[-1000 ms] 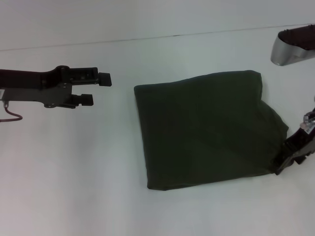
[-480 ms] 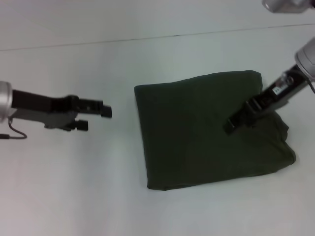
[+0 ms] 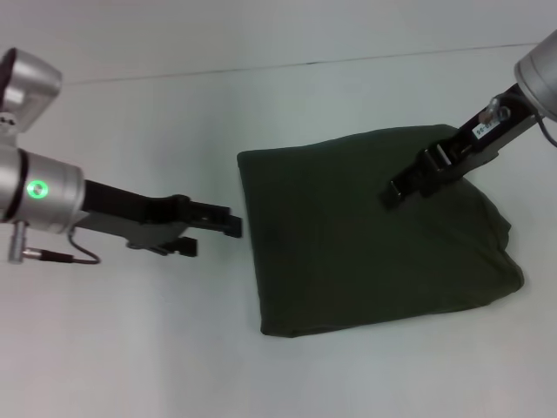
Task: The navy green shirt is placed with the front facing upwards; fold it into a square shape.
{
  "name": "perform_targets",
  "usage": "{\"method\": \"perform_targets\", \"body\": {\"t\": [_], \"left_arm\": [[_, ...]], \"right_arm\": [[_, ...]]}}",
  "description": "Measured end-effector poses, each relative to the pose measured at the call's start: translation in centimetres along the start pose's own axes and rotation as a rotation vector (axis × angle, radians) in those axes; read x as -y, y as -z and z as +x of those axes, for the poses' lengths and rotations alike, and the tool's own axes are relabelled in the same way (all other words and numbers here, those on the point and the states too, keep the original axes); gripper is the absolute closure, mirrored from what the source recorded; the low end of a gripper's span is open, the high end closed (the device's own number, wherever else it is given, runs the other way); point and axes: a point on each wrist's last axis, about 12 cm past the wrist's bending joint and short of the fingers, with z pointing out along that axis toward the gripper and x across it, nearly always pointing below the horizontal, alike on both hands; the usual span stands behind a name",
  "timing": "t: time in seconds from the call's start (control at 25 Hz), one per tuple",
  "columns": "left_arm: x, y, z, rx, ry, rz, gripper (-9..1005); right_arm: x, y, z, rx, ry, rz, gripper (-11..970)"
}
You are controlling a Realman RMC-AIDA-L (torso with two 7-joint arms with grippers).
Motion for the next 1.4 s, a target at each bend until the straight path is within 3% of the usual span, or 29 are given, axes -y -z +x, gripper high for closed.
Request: {"method": "perform_targets", "body": {"t": [0.24,0.52,1.04,1.36,1.4], "left_arm": [[1.8,-2.8,-0.1,-0.026,-0.038,0.008,46],[2.8,-6.4,-0.6,-0.016,-0.068,-0.089,47],[4.0,-8.5,-1.2,-0.007,-0.107,-0.142,53],[4.3,-8.4,-1.3,-0.039,-0.143,-0.153,60],[4.3,-8.4,-1.3,-0.039,-0.143,-0.153,97]], "right_arm": [[0.6,0.5,0.3,0.023,-0.020,-0.016,228],[1.1,0.8,0.6,0.036,-0.032,-0.023,227],[1.3,0.9,0.7,0.046,-0.036,-0.029,226],[1.6,1.0,0.9,0.056,-0.041,-0.030,227],[1.6,1.1,0.9,0.058,-0.041,-0.030,227]]}}
